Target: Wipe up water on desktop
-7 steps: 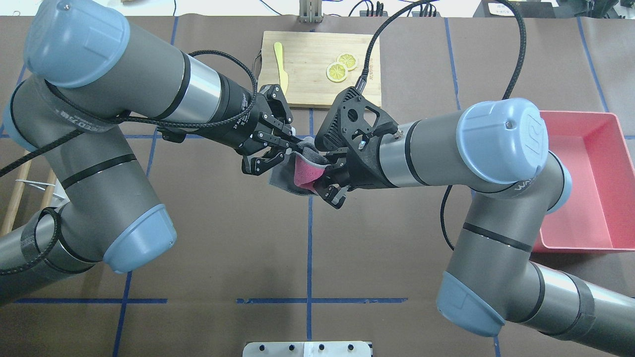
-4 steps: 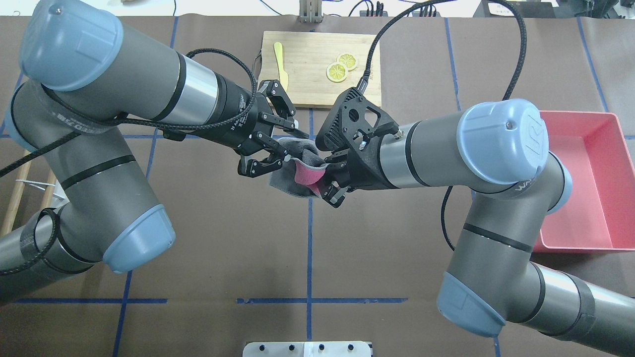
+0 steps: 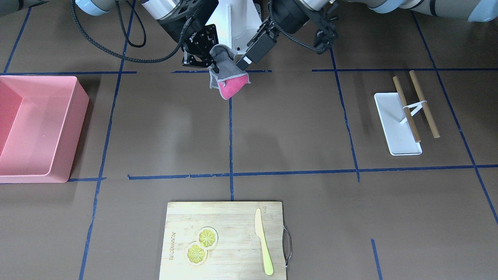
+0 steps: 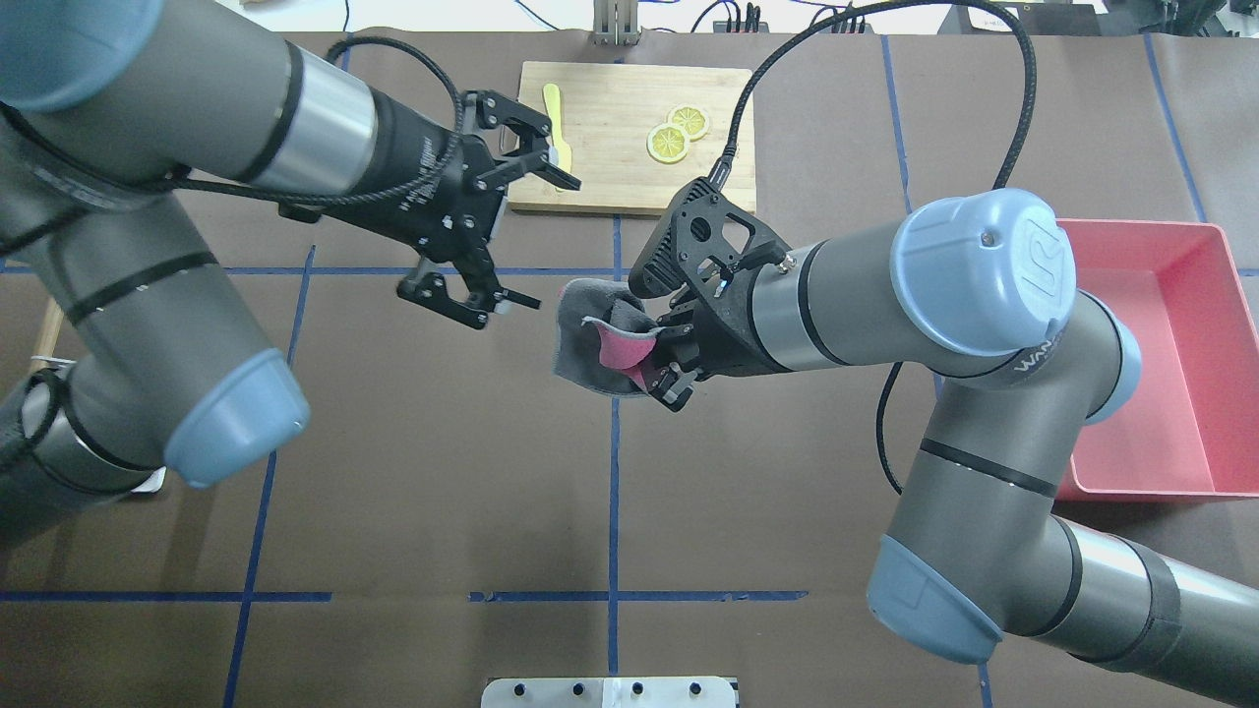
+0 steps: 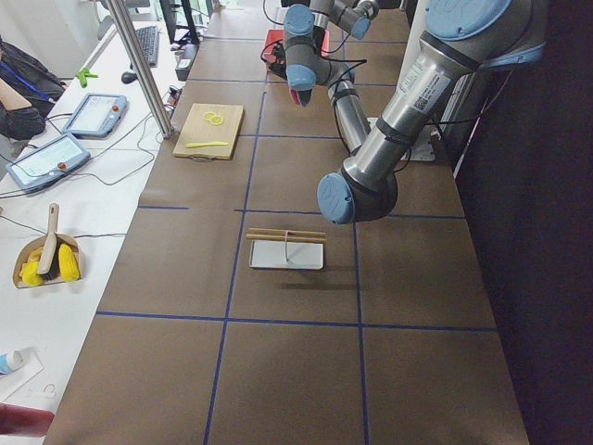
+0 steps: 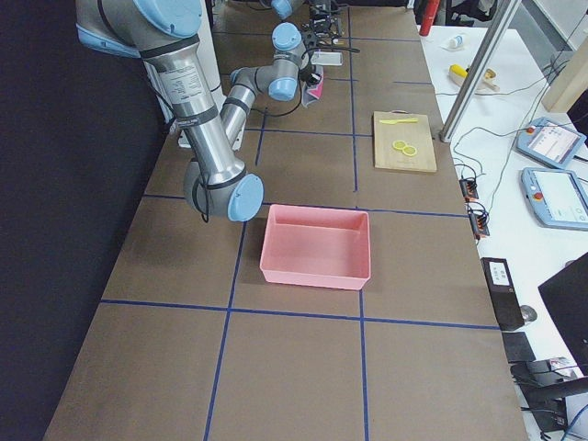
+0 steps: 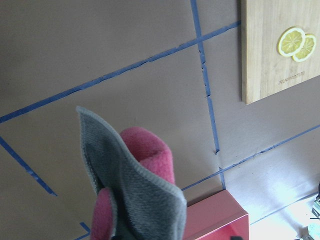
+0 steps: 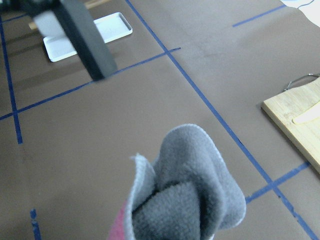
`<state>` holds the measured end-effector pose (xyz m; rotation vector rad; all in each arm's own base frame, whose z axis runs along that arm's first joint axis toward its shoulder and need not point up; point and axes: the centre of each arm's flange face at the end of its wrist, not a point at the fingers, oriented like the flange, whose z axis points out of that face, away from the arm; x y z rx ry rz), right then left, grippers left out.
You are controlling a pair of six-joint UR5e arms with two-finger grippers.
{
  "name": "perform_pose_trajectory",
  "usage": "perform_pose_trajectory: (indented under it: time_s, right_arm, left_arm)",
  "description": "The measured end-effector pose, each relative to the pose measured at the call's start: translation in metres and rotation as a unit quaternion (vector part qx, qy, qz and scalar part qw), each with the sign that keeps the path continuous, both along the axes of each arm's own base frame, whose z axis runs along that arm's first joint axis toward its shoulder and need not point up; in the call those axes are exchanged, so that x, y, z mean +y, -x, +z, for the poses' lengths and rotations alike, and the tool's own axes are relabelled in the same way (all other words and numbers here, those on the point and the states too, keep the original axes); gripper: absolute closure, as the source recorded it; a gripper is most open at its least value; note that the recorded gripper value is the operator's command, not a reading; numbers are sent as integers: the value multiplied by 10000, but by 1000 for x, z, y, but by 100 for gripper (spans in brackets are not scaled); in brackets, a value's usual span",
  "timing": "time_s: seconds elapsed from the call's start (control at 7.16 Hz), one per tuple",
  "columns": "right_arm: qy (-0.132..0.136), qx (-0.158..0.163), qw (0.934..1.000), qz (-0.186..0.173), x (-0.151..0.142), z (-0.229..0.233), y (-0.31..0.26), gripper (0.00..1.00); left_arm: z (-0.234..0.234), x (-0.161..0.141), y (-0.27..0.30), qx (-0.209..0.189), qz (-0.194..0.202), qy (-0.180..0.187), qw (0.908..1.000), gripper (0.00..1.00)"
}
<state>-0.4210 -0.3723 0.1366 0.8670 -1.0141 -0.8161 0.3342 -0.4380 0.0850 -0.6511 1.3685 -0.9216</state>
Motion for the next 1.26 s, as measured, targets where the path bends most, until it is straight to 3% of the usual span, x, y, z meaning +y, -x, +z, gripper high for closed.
perform_pose_trajectory:
  time_s: [0.14, 0.28, 0.42, 0.56, 0.7, 0.84, 1.12, 1.26]
  right_arm:
    - [234, 344, 9991, 12, -7, 8, 0, 100]
    - [465, 676, 9966, 91, -17, 17, -4, 100]
    - [704, 992, 9923, 217, -29, 27, -11, 100]
    - [906, 1222, 9877, 347, -40, 34, -20, 100]
    - [1258, 1341, 9816, 520, -47, 40, -25, 100]
    - [1934, 1317, 9692, 773, -48, 44, -26, 100]
    - [3238, 1351, 9317, 938, -46, 53, -28, 100]
    - [3857, 1444, 9059, 983, -45, 57, -31, 100]
  left_arm:
    - [20, -2, 27, -174, 7, -747, 9971, 0]
    - [42, -7, 49, -451, -6, -1520, 9874, 0]
    - [65, -18, 66, -855, 53, -2252, 9705, 0]
    - [87, -28, 77, -1349, 270, -2940, 9459, 0]
    - [109, -38, 87, -1855, 637, -3564, 9135, 0]
    - [138, -45, 99, -2286, 1079, -4093, 8767, 0]
    - [221, -49, 133, -2933, 2023, -4988, 7901, 0]
    - [271, -45, 159, -3097, 2493, -5283, 7503, 0]
